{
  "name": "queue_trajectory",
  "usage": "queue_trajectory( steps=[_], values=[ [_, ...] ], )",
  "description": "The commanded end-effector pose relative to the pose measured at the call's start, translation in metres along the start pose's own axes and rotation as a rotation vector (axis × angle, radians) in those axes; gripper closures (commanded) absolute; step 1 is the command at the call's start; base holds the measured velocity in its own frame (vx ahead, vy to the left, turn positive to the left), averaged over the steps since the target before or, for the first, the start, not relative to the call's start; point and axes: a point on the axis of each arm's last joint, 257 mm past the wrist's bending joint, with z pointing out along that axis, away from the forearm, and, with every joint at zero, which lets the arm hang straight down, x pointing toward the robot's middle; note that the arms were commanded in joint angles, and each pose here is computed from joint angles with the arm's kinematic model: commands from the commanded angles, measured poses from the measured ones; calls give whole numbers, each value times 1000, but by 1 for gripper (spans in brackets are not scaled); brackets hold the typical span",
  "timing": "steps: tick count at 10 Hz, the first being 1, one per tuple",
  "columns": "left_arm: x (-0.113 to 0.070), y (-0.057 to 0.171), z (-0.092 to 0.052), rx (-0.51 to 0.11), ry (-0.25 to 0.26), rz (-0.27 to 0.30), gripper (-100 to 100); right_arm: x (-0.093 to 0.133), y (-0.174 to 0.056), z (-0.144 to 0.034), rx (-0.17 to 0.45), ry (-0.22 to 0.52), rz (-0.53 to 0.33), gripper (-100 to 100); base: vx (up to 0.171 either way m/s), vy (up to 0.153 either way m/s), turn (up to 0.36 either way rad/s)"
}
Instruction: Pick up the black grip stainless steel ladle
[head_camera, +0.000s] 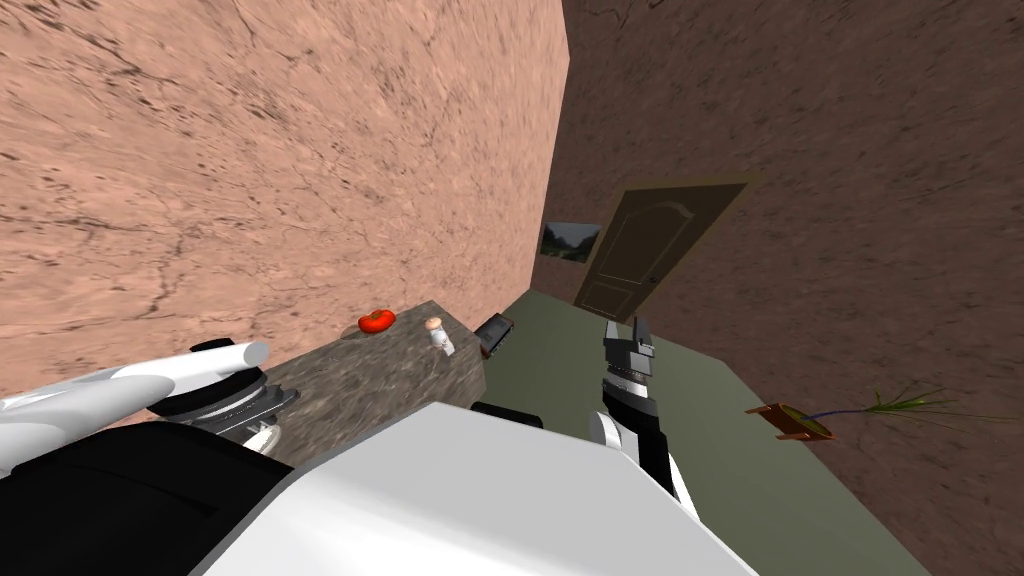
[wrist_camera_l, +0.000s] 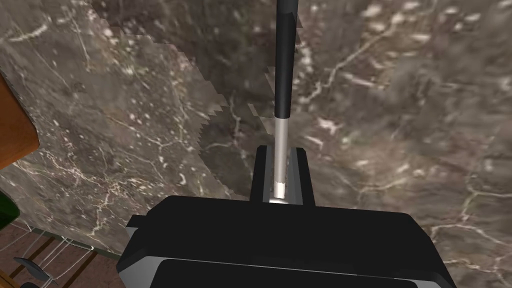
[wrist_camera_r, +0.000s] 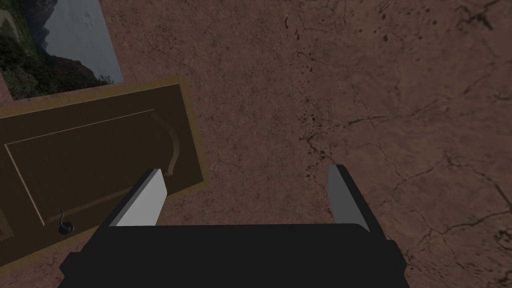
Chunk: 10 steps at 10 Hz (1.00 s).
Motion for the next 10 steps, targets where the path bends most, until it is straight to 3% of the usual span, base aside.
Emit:
queue_trajectory(
  steps=[1,10],
  values=[
    [-1,5,-2,-1,-2,-19,100,0,0,0,0,0,0,0,-28,30,-95],
    [-9,49,-23,0,-22,-66,100,0,0,0,0,0,0,0,-91,44,-66]
  ],
)
